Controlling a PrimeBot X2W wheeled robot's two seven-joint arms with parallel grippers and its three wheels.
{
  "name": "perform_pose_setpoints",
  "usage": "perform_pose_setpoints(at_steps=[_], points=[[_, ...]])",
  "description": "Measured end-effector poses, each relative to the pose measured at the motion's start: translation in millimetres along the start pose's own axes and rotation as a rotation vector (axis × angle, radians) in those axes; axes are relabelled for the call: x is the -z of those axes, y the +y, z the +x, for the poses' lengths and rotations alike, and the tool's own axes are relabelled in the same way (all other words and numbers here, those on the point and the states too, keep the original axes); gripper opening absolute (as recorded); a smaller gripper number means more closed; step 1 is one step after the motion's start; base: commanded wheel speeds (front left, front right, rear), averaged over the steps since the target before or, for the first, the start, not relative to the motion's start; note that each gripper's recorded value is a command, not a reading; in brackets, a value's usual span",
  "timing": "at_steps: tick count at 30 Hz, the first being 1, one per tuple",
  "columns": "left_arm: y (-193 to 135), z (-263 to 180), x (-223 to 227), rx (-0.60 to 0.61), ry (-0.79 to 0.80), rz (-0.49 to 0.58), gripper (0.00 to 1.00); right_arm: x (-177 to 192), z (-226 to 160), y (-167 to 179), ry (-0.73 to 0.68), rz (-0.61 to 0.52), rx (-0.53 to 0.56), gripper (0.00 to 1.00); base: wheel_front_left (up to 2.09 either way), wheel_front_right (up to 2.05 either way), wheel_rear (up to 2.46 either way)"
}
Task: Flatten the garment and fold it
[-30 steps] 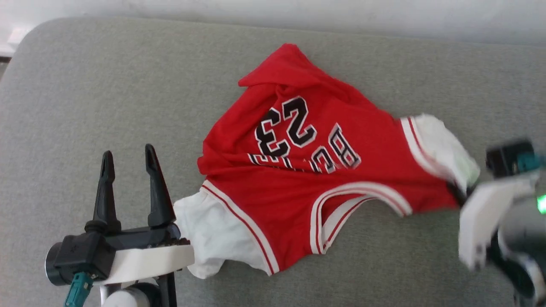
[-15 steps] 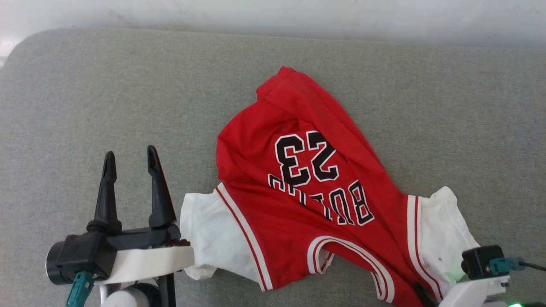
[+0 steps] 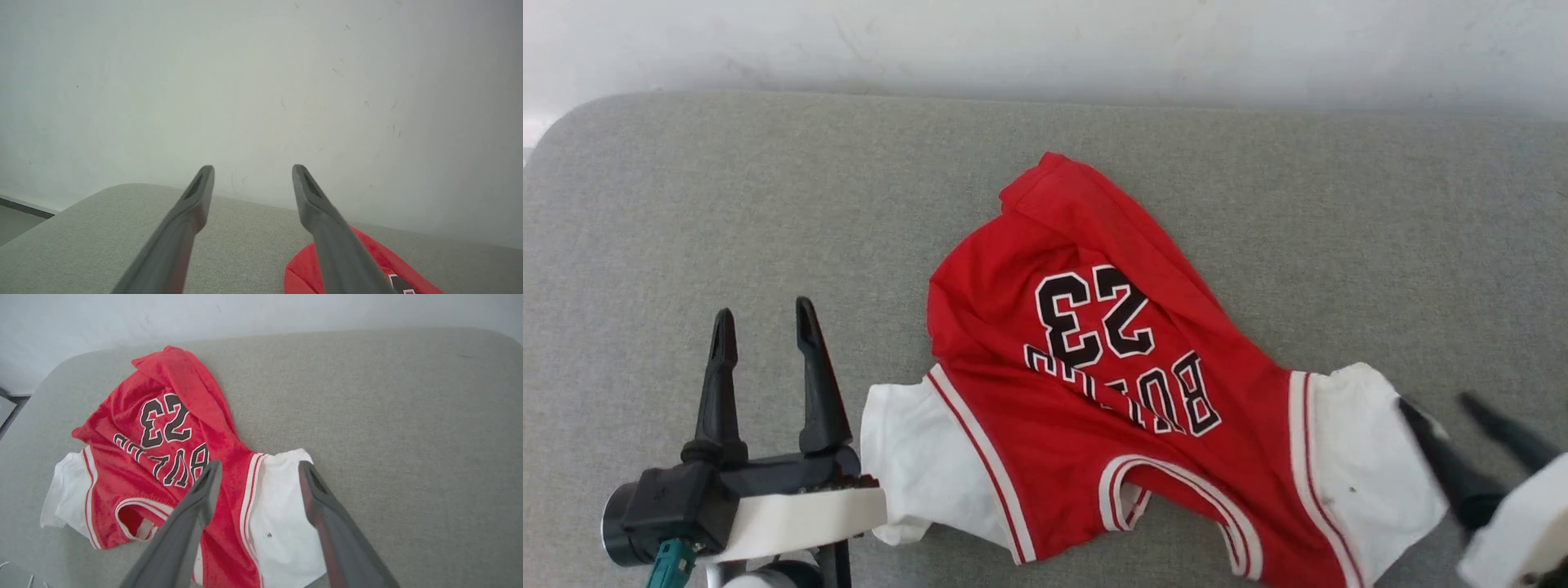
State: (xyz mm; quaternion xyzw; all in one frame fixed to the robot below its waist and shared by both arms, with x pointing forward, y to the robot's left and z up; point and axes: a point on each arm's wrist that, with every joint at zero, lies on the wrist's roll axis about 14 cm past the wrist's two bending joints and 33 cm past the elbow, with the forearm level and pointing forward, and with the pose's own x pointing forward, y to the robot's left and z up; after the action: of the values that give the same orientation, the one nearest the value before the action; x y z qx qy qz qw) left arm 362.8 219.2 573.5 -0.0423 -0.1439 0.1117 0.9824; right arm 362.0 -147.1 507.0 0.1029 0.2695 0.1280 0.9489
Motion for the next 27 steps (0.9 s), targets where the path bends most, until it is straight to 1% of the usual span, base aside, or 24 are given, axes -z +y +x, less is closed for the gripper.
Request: perform_pose_setpoints(at_steps=[5, 8, 13, 15, 18, 21, 25, 26, 27], points=[[-0.5, 1.7, 4.3, 0.001, 0.011, 0.004, 1.00, -24.5, -4.3, -39.0, -0.073, -0.043, 0.156, 1.00, 0.00, 0.00, 0.00], [-0.1, 2.5, 10.2, -0.001, 0.027, 0.009, 1.00, -18.5, 3.8, -50.1, -0.055, -0.046, 0.193, 1.00, 0.00, 0.00, 0.00], [0.6, 5.2, 19.5, -0.004, 0.050, 0.016, 1.00, 18.7, 29.8, -57.3, 0.065, -0.030, 0.199, 1.00, 0.00, 0.00, 0.00], [1.1, 6.3, 23.1, -0.006, 0.059, 0.020, 1.00, 32.6, 41.1, -59.5, 0.123, -0.070, 0.198, 1.00, 0.00, 0.00, 0.00], [0.4, 11.0, 25.9, 0.000, 0.060, 0.022, 1.00, 45.6, 59.2, -62.3, 0.171, -0.108, 0.187, 1.00, 0.00, 0.00, 0.00], [1.5, 13.4, 28.4, 0.000, 0.064, 0.027, 1.00, 59.5, 74.2, -63.5, 0.227, -0.132, 0.172, 1.00, 0.00, 0.00, 0.00], [6.1, 12.5, 32.0, -0.012, 0.076, 0.038, 1.00, 83.2, 85.6, -57.9, 0.319, -0.134, 0.133, 1.00, 0.00, 0.00, 0.00], [7.3, 12.2, 32.6, -0.015, 0.079, 0.041, 1.00, 87.7, 86.8, -55.7, 0.339, -0.125, 0.122, 0.50, 0.00, 0.00, 0.00], [8.2, 12.0, 33.0, -0.018, 0.080, 0.043, 1.00, 88.0, 87.6, -55.6, 0.351, -0.126, 0.117, 0.42, 0.00, 0.00, 0.00]])
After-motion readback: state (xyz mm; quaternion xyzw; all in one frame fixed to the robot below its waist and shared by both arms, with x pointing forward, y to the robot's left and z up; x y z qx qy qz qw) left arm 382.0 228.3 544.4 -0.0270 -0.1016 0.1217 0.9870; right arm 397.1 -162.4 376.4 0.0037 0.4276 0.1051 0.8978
